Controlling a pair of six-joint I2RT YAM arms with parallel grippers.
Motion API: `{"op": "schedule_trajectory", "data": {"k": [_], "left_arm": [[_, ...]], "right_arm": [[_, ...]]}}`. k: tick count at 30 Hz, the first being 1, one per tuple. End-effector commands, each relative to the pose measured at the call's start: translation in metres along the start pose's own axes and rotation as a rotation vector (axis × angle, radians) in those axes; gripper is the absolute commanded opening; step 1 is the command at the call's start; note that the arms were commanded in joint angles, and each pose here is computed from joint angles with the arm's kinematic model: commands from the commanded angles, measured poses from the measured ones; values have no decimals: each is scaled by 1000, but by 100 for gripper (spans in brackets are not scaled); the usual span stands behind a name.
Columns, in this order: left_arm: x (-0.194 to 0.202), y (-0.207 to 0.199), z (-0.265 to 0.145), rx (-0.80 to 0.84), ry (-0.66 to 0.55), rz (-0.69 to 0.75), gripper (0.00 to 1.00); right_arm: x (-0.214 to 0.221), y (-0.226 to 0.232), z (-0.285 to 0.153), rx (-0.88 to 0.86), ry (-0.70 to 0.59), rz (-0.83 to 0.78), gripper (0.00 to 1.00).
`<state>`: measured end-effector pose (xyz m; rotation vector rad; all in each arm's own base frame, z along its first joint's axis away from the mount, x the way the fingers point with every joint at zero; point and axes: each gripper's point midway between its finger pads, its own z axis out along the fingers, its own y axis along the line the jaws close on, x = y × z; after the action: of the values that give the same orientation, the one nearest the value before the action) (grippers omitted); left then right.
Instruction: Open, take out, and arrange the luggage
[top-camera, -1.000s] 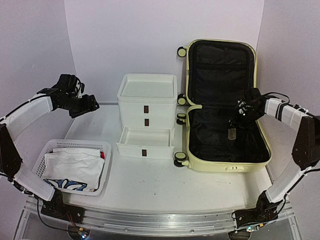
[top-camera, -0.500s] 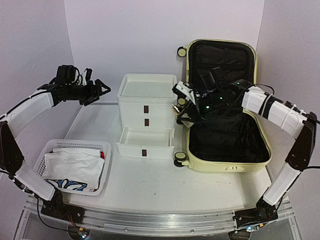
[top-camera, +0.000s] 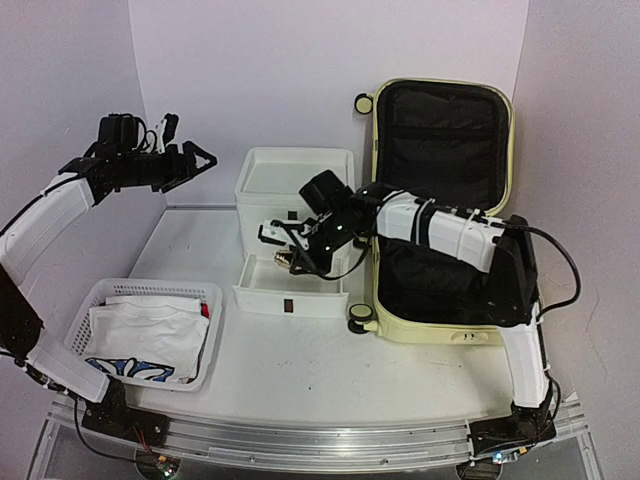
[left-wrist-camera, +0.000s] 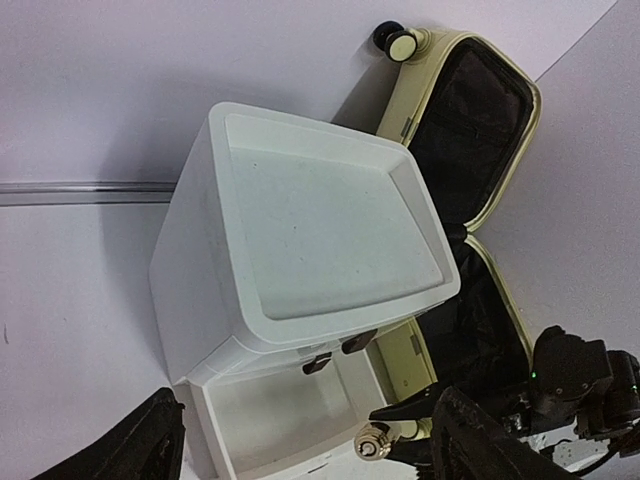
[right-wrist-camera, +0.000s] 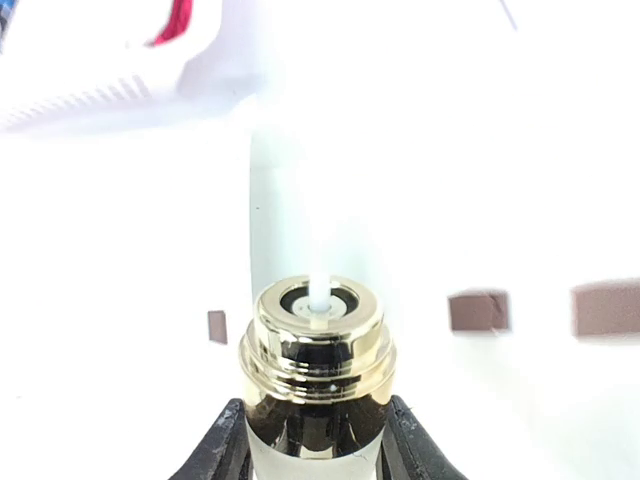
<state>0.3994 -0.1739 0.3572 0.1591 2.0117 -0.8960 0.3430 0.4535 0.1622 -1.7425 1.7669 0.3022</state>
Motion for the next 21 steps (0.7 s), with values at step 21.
{"op": "schedule_trajectory", "data": {"k": [21], "left_arm": [[-5, 2, -25, -73, -64, 134, 86]], "right_arm": [[53, -49, 101, 280, 283, -19, 41]]}}
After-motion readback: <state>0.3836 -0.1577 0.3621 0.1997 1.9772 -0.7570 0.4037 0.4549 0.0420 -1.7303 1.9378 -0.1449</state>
